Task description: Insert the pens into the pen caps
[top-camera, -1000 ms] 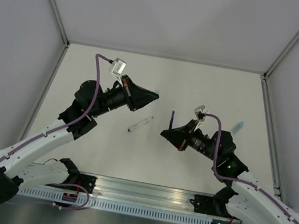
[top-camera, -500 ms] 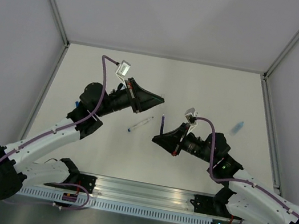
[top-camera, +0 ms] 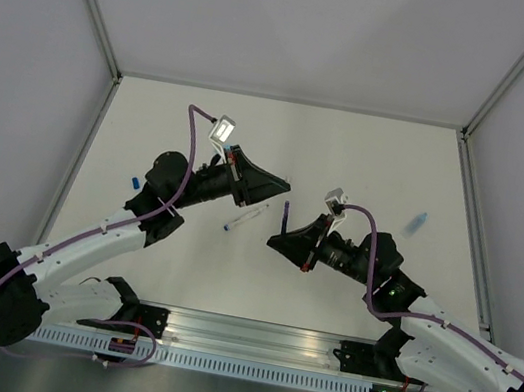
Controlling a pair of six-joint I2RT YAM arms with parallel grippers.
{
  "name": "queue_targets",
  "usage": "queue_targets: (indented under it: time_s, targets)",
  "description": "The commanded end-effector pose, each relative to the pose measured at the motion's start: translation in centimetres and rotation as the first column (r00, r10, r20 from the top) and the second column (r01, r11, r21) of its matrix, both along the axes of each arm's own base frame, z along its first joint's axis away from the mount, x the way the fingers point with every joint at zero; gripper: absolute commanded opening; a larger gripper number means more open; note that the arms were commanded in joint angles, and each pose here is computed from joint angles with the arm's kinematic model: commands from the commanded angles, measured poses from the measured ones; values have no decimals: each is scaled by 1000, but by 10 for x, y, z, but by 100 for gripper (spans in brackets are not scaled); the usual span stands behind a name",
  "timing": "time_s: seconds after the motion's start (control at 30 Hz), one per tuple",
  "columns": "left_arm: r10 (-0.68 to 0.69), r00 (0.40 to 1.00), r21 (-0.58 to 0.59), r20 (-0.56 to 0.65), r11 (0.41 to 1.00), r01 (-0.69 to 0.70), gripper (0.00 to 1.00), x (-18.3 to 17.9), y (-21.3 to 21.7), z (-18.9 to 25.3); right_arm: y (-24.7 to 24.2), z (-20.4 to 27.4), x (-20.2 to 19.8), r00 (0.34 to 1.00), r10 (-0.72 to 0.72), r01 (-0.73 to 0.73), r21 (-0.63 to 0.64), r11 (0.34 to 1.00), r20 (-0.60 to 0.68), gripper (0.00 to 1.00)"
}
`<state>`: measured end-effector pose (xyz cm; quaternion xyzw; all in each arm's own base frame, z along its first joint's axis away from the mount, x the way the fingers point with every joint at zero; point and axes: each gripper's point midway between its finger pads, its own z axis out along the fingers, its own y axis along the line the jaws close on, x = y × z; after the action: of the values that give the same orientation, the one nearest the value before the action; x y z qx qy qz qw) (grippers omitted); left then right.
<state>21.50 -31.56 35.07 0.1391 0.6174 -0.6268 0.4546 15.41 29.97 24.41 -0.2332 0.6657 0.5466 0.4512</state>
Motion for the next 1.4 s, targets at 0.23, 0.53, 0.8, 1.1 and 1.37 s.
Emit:
queue_targets:
  time_s: [0.23, 0.53, 0.8, 1.1, 1.37]
  targets:
    - [-74, 996, -7, 48, 997, 75, 2, -15, -7, -3, -1, 12, 6, 999, -39, 38, 27, 999, 31, 0]
    - [-130, 988, 26, 78, 991, 128, 2, -29, -11, -20, -9, 14, 13, 995, -98, 97, 29, 995, 36, 0]
    - [-175, 979, 58, 103, 984, 170, 2, -41, -15, -37, -13, 18, 12, 992, -117, 115, 42, 992, 40, 0]
    - [-160, 984, 135, 78, 980, 148, 2, -36, -19, -49, -9, 17, 8, 996, -82, 81, 31, 996, 42, 0]
    - [-141, 990, 171, -17, 975, 141, 2, -33, -19, -69, -18, 20, 14, 989, -139, 137, 35, 990, 59, 0]
